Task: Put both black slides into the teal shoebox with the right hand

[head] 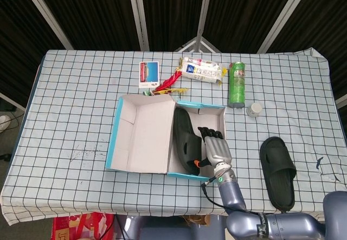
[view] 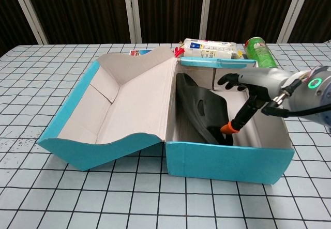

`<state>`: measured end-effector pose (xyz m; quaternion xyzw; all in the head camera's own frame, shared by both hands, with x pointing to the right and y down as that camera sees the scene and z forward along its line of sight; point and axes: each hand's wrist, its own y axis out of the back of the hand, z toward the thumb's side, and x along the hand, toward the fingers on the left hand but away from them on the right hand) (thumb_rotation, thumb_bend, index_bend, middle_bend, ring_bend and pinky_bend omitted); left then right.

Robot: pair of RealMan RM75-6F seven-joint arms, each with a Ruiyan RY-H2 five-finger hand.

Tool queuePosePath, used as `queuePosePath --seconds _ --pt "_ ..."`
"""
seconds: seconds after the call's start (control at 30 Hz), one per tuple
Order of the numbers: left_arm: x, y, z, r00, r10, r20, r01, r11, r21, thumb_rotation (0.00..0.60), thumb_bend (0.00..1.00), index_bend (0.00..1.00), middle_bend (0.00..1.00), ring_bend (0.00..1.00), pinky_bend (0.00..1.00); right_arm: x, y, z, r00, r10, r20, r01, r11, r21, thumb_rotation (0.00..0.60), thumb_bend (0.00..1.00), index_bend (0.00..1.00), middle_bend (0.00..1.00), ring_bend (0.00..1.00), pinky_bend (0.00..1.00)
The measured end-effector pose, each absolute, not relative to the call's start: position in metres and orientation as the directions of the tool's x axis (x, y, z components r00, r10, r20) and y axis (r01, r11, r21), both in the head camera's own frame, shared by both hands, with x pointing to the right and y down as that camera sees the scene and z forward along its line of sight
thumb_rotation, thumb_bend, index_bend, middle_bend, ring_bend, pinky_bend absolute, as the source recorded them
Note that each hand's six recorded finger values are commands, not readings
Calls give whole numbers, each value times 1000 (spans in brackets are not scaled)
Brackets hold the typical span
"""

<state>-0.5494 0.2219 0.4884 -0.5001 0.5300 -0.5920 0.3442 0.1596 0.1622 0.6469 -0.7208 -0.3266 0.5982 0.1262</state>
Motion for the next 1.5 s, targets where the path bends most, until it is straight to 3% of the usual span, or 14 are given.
queuePosePath --seconds 0.2,0.4,0.63,0.8,1.07,1.5 --pt "-548 222 489 -262 -937 230 -118 -205 -972 600 373 106 44 0 91 168 158 618 80 618 -782 314 -760 -569 600 213 61 77 7 0" --pt "-547 224 488 -264 -938 225 -109 -203 -973 600 373 105 44 0 91 192 136 575 50 674 -737 350 -703 -620 600 212 61 77 7 0" --pt "-548 223 488 -275 -936 221 -100 -200 -975 600 373 105 44 0 91 266 104 532 -101 755 -648 350 -583 -734 600 213 61 77 7 0" --pt "-549 223 490 -287 -933 219 -81 -204 -976 600 373 105 44 0 91 330 105 509 -215 755 -619 242 -573 -783 600 214 60 77 7 0" --pt "-549 220 491 -305 -932 195 -36 -194 -980 600 373 104 44 0 91 402 129 533 -276 670 -689 60 -703 -708 600 213 61 77 7 0" --pt "-547 216 502 -345 -920 188 49 -218 -975 600 373 104 44 0 91 454 133 590 -219 649 -729 -113 -759 -642 600 213 61 77 7 0"
